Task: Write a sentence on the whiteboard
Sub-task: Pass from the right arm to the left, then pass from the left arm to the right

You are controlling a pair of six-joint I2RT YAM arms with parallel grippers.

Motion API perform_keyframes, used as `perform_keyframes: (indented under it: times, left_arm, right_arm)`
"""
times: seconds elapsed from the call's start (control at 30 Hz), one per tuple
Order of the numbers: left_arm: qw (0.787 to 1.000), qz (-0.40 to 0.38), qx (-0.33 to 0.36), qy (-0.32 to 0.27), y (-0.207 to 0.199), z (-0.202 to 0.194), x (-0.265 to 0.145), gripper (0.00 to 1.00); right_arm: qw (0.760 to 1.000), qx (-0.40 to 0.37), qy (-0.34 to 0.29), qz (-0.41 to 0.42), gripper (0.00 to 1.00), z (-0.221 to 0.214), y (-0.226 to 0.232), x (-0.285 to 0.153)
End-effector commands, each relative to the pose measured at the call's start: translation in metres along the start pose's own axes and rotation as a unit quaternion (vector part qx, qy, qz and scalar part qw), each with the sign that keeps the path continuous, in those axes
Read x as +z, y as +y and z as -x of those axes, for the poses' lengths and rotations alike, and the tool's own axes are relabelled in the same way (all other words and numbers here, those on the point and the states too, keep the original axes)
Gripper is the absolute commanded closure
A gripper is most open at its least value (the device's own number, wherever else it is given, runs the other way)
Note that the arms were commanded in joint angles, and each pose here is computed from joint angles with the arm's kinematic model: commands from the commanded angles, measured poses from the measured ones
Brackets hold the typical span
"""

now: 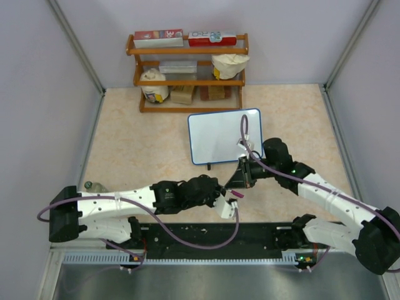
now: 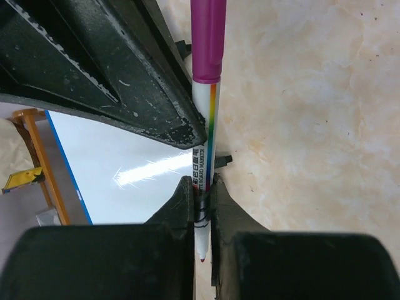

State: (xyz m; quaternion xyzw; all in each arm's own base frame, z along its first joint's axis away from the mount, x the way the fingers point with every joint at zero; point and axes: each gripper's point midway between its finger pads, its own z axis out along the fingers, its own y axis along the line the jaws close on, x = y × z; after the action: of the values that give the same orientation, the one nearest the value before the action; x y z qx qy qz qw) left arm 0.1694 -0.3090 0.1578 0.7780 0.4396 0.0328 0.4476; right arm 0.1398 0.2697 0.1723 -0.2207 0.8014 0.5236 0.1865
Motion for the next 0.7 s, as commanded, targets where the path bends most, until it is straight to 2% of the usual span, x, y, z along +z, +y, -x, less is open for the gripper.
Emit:
perform_keyframes:
  times: [0.0,0.1,0.17,0.2,0.23,0.3,0.33,0.43,0.5,0.53,0.6,0.67]
  left_arm:
    - [0.999,0.039,-0.017,-0.026,0.026,0.019,-0.005,1.0]
    - [0.999,0.039,-0.009,-0.029,0.025,0.019,-0.008,1.0]
    - [0.999,0.043,-0.004,-0.033,0.026,0.021,-0.011,1.0]
    - [0.999,0.041,-0.003,-0.033,0.024,0.019,-0.011,1.0]
    - [0.999,0.041,0.0,-0.034,0.023,0.02,-0.012,1.0]
    - [0.998,0.039,0.0,-0.041,0.022,0.021,-0.014,1.0]
    - [0.998,0.039,0.0,-0.042,0.021,0.021,-0.014,1.0]
    - [0.998,0.035,-0.008,-0.048,0.017,0.022,-0.016,1.0]
    - [0.997,0.012,-0.032,-0.065,0.009,0.029,-0.018,1.0]
    - [0.997,0.006,-0.037,-0.069,0.007,0.031,-0.019,1.0]
    - [0.994,-0.036,-0.051,-0.084,-0.005,0.037,-0.024,1.0]
    - [0.992,-0.045,-0.084,-0.086,-0.007,0.04,-0.024,1.0]
  right_arm:
    - [0.999,-0.03,-0.028,0.017,1.0,0.014,0.015,-0.005]
    - [0.998,-0.035,-0.048,0.011,1.0,0.026,0.018,-0.01]
    - [0.997,-0.039,-0.065,0.008,0.93,0.035,0.021,-0.013]
    - [0.996,-0.043,-0.081,0.002,0.88,0.043,0.023,-0.017]
    - [0.995,-0.046,-0.091,0.0,0.76,0.049,0.025,-0.019]
    - [0.991,-0.057,-0.119,-0.012,0.64,0.063,0.029,-0.025]
    - [0.99,-0.056,-0.129,-0.018,0.53,0.068,0.029,-0.028]
    - [0.982,-0.063,-0.172,-0.036,0.36,0.086,0.033,-0.04]
    - [0.975,-0.066,-0.207,-0.056,0.33,0.097,0.032,-0.051]
    - [0.971,-0.065,-0.219,-0.064,0.25,0.101,0.032,-0.055]
    - [0.96,-0.065,-0.257,-0.09,0.19,0.108,0.028,-0.068]
    - [0.952,-0.067,-0.281,-0.103,0.09,0.111,0.027,-0.077]
